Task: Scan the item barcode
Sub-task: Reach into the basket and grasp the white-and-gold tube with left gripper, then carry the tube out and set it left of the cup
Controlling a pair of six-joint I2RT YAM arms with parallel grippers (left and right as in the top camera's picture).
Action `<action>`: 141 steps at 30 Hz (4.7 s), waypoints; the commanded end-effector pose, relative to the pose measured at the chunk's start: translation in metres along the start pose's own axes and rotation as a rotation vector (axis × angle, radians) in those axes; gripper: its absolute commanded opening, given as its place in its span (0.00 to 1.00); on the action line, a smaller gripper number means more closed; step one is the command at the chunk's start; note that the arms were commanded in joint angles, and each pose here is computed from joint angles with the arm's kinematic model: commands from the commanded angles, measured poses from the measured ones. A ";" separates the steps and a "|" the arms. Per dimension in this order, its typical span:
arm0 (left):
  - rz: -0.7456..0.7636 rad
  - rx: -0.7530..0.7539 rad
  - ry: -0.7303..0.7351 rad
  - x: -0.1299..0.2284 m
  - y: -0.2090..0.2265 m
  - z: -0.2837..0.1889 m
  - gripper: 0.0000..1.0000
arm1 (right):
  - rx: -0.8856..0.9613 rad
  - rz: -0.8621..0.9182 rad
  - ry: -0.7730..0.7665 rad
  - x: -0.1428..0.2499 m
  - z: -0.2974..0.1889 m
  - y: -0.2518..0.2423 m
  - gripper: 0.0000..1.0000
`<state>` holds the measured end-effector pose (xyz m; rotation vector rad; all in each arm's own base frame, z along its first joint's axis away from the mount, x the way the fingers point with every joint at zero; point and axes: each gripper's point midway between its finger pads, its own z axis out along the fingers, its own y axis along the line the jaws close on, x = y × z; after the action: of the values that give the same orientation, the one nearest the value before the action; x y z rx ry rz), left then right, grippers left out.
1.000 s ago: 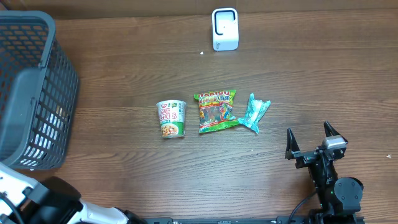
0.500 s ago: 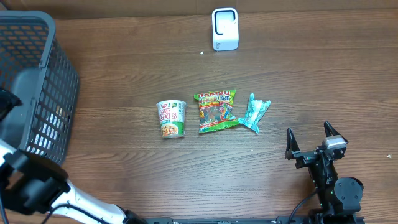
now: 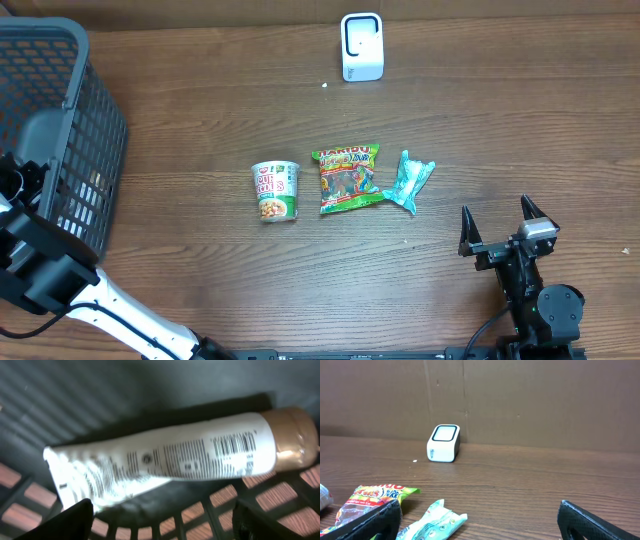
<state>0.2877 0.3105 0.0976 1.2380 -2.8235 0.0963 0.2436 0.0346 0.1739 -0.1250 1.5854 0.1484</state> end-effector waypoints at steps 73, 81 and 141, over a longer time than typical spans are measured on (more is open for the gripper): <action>0.037 -0.137 -0.026 -0.026 -0.007 0.078 0.04 | 0.012 0.002 -0.002 0.002 0.000 -0.003 1.00; 0.036 -0.020 -0.059 -0.033 -0.029 0.030 0.04 | 0.012 0.002 -0.002 0.002 0.000 -0.003 1.00; 0.546 0.161 -0.327 0.177 -0.291 0.014 0.04 | 0.012 0.002 -0.002 0.002 0.000 -0.003 1.00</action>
<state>0.3887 0.0013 0.1303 0.5628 -3.4099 0.1375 0.2436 0.0347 0.1738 -0.1256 1.5857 0.1490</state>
